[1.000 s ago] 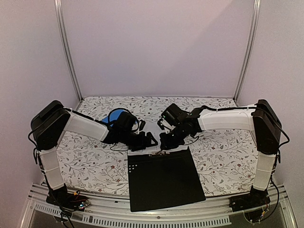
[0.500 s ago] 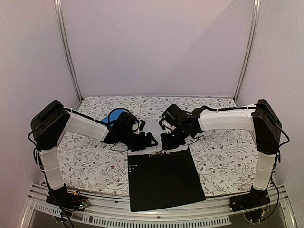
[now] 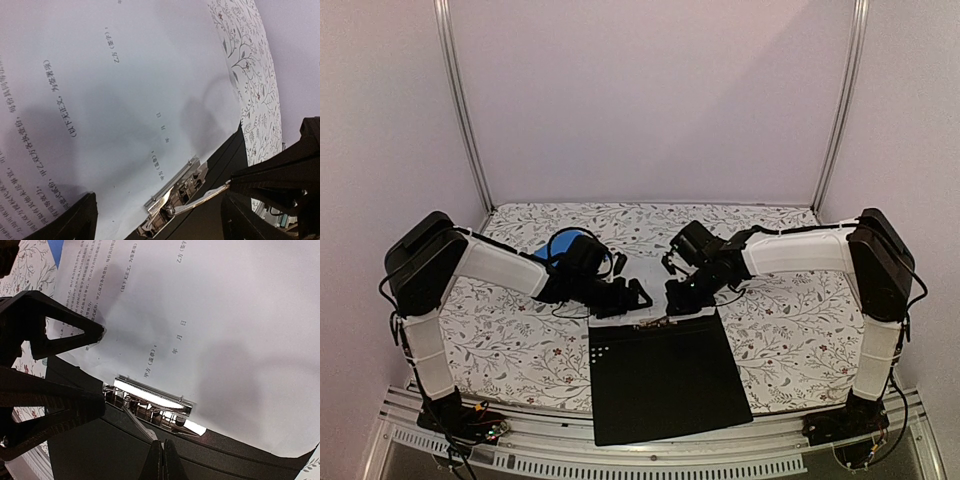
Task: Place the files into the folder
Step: Clamp the file at the center of the board.
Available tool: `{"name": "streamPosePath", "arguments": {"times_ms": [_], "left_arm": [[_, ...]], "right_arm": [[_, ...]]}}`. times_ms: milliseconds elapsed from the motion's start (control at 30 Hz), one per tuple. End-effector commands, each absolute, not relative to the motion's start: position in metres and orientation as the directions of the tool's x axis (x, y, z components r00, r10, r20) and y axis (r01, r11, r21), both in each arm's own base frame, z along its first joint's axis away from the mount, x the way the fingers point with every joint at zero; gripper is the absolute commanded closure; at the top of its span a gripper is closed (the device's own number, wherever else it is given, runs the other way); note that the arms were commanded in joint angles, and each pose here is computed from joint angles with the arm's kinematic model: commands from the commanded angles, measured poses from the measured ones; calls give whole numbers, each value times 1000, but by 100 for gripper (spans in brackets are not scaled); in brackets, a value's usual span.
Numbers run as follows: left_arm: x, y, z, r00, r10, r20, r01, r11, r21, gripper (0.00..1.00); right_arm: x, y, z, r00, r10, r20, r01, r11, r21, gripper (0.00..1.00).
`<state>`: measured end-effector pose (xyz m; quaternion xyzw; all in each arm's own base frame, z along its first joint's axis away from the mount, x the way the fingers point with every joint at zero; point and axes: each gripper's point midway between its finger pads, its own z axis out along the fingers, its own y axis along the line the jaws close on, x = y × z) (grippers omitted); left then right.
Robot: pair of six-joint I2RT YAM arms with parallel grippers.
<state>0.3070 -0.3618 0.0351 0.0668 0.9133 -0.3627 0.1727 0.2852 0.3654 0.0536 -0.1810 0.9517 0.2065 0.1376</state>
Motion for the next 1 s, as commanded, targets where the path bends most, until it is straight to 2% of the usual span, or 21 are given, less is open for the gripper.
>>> {"name": "streamPosePath", "arguments": {"times_ms": [0,400,967], "left_arm": [[284,-338,-1,-961,36,-275,191,805,-562,14],[282,-339,-1,-960,49,-277,202,806,-557,15],[279,-333,-6,-964,47,-263,185,827,-531,15]], "right_arm": [[279,341,7,-921,-309,-238,-370,886,279,100],[287,329,-30,-937,-299,-179,-339,900,274,100],[271,325,-38,-945,-301,-126,-326,889,322,100]]}}
